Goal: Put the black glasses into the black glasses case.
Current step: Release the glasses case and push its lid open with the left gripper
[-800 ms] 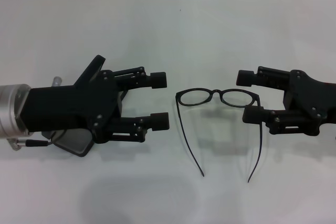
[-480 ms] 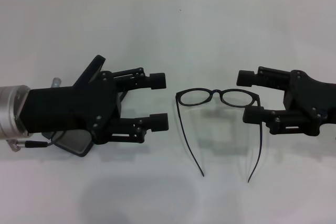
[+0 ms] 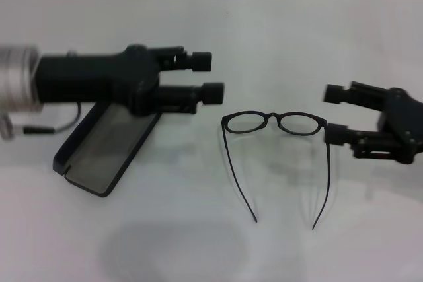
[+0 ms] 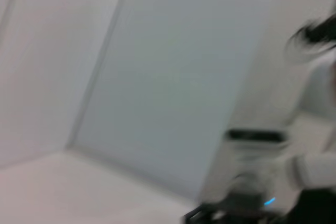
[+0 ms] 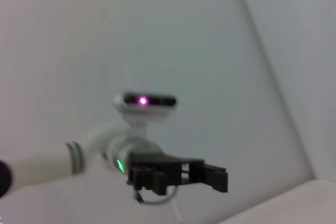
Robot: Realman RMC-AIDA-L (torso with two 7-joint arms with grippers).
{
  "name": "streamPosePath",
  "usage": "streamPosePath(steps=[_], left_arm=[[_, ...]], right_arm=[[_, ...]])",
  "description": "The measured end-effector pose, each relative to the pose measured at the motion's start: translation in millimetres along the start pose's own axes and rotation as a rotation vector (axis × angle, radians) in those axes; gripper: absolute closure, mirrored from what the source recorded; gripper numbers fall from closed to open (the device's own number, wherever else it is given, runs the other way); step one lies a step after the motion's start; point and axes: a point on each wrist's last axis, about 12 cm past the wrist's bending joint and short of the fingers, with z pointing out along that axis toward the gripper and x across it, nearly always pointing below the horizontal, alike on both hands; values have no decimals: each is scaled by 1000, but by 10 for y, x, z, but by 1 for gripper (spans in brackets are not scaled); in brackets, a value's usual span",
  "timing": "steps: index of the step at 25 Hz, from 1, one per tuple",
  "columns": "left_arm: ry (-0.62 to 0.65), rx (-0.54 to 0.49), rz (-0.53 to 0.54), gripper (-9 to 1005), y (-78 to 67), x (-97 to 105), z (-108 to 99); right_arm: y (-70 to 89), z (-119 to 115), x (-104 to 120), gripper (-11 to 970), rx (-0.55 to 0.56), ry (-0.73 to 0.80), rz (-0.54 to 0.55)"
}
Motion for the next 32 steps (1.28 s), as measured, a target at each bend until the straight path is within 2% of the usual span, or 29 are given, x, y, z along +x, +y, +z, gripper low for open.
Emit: streamPosePath(steps=[1,2,5,9,13,17,21,26,32], left_arm=[[85,-87,6,193,-34,-157,7],[127,-137,9,202,-58,-224,10],[333,-423,2,221,-191,-497,31],[520,-685,6,223,-293,-582,130],[624,-813,-19,224,-279,-519,201],[705,-882,-20,225,-248,-436,247],[751,-882,-58,226,-183,-327,255],[815,-866,-128,227,-16,-184,260],[894,-894,-123,245,115,-119,299]], right_arm=[[-3,-48,3,114,17,-1,1],[-2,-100,10,114,37,-7,2],[24,-223,51,114,87,-31,9],[69,-356,111,114,142,-59,14],[79,-385,121,114,153,-64,16],[65,-366,96,114,144,-64,9],[43,-334,71,115,135,-60,3],[30,-316,55,115,130,-58,-2],[28,-308,54,115,129,-58,-2]])
